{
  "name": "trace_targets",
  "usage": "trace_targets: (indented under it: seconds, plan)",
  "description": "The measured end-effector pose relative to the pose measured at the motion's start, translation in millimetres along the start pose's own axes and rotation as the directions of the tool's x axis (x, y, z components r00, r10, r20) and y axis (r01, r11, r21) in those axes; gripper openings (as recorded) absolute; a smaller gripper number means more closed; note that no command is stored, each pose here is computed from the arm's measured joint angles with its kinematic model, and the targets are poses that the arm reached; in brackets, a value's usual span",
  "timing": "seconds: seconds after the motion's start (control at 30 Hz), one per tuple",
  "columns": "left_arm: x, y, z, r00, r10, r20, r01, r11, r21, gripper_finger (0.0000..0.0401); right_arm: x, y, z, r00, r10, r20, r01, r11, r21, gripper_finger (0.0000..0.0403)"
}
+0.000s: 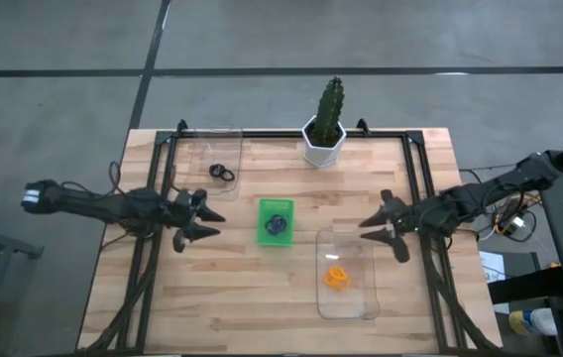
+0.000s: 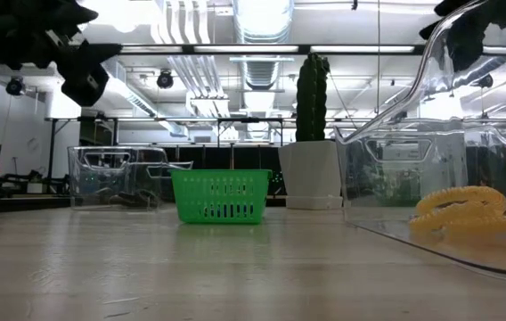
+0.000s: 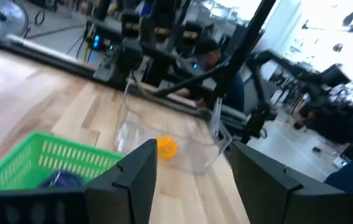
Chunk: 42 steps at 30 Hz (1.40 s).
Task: Sort spring keychains
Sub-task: Return to Home Position
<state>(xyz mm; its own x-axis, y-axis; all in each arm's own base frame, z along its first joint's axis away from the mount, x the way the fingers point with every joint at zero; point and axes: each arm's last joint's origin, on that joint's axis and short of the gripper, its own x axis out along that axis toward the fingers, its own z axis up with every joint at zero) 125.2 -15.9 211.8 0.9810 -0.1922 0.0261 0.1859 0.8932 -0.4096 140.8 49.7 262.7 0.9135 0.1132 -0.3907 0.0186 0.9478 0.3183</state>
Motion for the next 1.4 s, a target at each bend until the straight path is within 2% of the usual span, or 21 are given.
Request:
trace_targets:
  seconds: [0.2,0.33,0.6,0.73,0.9,1.0,1.4]
  plan:
    - [-6,-3,5,0.999,-0.021,0.048,0.021,1.0,0.004,0.0195,-19,-11,-13,0.996,0.042,0.081,-0.044,0.999,0.022,0.0132]
    - [-6,-3,5,0.998,-0.021,0.051,0.021,1.0,0.004,0.0195,-30,-17,-19,0.996,0.043,0.082,-0.044,0.999,0.018,0.0127]
    - [-6,1,-3,1.0,-0.007,0.022,0.006,0.999,0.042,0.0195,-53,-34,-29,0.982,-0.139,0.127,0.128,0.988,0.09,0.0135]
    - [-6,5,-13,1.0,-0.004,0.021,0.002,0.994,0.11,0.0195,-59,-35,-26,0.969,-0.13,0.209,0.116,0.99,0.08,0.0137]
    - [-8,11,-23,0.993,-0.01,0.12,-0.005,0.993,0.12,0.0195,-57,-33,-21,0.93,-0.065,0.361,0.06,0.998,0.025,0.0129]
    - [-8,13,-26,0.993,-0.006,0.12,-0.009,0.993,0.118,0.0195,-51,-32,-24,0.907,-0.041,0.419,0.051,0.999,-0.013,0.0125]
    - [-8,18,-37,0.998,0.064,0.011,-0.065,0.99,0.127,0.0195,-21,-41,-59,0.905,-0.036,0.425,0.054,0.998,-0.03,0.0132]
